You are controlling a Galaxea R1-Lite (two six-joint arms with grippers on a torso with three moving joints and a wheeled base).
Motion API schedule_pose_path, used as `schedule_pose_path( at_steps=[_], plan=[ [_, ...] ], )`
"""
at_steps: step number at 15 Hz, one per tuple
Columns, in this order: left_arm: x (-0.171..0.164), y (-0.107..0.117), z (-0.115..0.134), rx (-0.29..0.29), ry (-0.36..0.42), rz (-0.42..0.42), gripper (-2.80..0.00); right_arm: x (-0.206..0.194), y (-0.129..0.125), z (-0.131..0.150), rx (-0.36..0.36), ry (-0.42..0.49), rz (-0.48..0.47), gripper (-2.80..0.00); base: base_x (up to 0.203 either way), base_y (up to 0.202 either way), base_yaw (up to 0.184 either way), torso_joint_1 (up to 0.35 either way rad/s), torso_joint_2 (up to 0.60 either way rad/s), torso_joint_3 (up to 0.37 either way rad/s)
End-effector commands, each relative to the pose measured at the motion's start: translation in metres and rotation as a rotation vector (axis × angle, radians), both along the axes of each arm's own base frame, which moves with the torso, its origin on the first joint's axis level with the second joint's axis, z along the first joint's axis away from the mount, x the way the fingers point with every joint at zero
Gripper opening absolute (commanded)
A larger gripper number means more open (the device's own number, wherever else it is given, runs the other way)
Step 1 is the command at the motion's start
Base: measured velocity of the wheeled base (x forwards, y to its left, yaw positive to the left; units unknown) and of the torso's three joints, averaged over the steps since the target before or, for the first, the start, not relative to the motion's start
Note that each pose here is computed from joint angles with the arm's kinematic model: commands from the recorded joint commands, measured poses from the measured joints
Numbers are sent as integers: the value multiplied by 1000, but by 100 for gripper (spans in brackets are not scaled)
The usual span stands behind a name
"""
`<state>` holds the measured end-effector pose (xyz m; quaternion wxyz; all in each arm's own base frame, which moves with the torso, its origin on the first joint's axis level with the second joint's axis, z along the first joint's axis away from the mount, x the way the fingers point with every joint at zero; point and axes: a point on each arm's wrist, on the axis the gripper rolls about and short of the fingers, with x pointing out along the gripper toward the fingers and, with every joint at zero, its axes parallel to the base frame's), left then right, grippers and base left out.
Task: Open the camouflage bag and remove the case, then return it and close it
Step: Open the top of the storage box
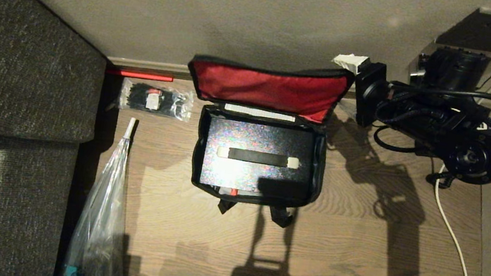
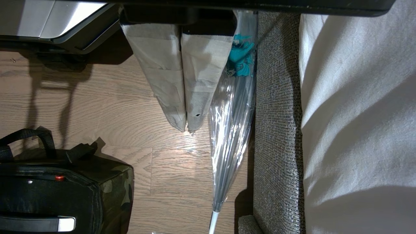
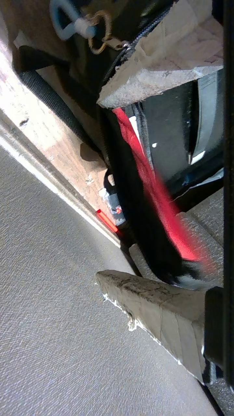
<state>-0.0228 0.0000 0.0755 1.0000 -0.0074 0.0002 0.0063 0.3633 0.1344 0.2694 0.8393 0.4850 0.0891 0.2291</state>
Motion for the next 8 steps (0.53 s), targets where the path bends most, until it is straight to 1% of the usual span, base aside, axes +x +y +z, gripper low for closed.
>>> schedule_pose_path(
  at_steps=[1,3,4,6,7,8],
  plan=[
    [0,0,-1,0,1,0,-280,2,-3,2,6,-19,-8,0,0,0,0,0,0,0],
    [0,0,-1,0,1,0,-280,2,-3,2,6,-19,-8,0,0,0,0,0,0,0],
    [0,0,-1,0,1,0,-280,1,-5,4,9,-46,-10,0,0,0,0,0,0,0],
    [0,0,-1,0,1,0,-280,1,-5,4,8,-47,-11,0,0,0,0,0,0,0],
    [0,0,-1,0,1,0,-280,1,-6,5,9,-70,-14,0,0,0,0,0,0,0],
    [0,0,-1,0,1,0,-280,0,-9,7,13,-112,-20,0,0,0,0,0,0,0]
  ],
)
